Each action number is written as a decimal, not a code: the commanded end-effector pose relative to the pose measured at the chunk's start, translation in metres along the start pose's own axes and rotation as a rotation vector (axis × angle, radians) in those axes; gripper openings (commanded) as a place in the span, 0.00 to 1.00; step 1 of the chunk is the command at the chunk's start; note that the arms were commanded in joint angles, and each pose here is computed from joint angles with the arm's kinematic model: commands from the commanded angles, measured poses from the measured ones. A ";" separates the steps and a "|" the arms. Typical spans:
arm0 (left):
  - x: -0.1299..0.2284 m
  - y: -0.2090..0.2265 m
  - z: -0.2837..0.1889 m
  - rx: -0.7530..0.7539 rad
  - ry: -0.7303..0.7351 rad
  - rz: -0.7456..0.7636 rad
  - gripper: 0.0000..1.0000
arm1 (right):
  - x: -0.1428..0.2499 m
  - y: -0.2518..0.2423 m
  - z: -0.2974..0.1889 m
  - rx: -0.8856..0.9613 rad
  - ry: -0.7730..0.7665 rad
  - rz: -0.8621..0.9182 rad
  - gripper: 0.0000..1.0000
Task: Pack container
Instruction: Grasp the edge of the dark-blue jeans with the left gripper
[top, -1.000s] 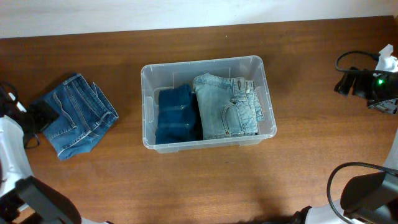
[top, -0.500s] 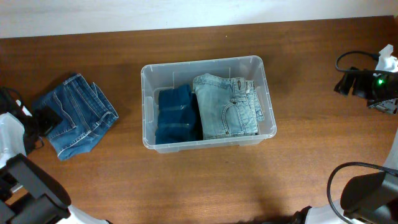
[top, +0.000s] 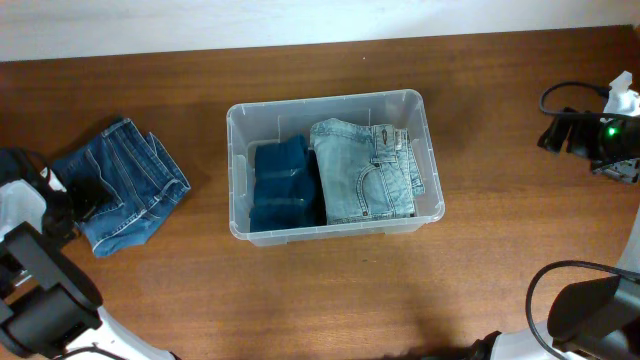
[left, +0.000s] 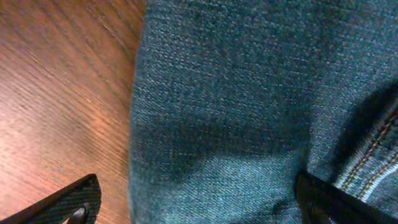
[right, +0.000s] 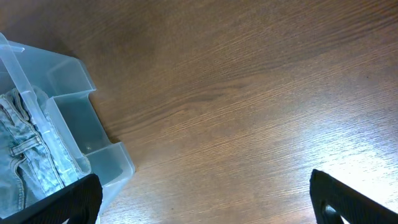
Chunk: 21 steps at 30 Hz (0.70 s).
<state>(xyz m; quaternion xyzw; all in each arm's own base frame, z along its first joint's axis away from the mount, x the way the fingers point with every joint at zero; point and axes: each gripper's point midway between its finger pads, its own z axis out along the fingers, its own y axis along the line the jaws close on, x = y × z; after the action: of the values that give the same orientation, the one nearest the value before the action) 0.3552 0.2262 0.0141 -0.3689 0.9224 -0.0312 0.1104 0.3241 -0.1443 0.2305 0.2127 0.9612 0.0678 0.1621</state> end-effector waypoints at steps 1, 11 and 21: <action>0.022 0.009 0.034 -0.024 0.103 0.010 0.99 | -0.002 -0.001 -0.003 0.003 -0.011 -0.005 0.99; 0.030 -0.011 0.038 0.098 0.138 0.063 0.96 | -0.002 -0.001 -0.003 0.003 -0.011 -0.005 0.99; 0.049 -0.005 0.050 0.089 0.165 0.088 0.99 | -0.002 -0.001 -0.003 0.004 -0.011 -0.005 0.98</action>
<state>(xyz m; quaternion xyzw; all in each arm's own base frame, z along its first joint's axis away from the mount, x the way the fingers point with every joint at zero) 0.3609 0.2233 0.0070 -0.3393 0.9294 -0.0734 0.1256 0.3241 -0.1443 0.2305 0.2126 0.9612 0.0678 0.1621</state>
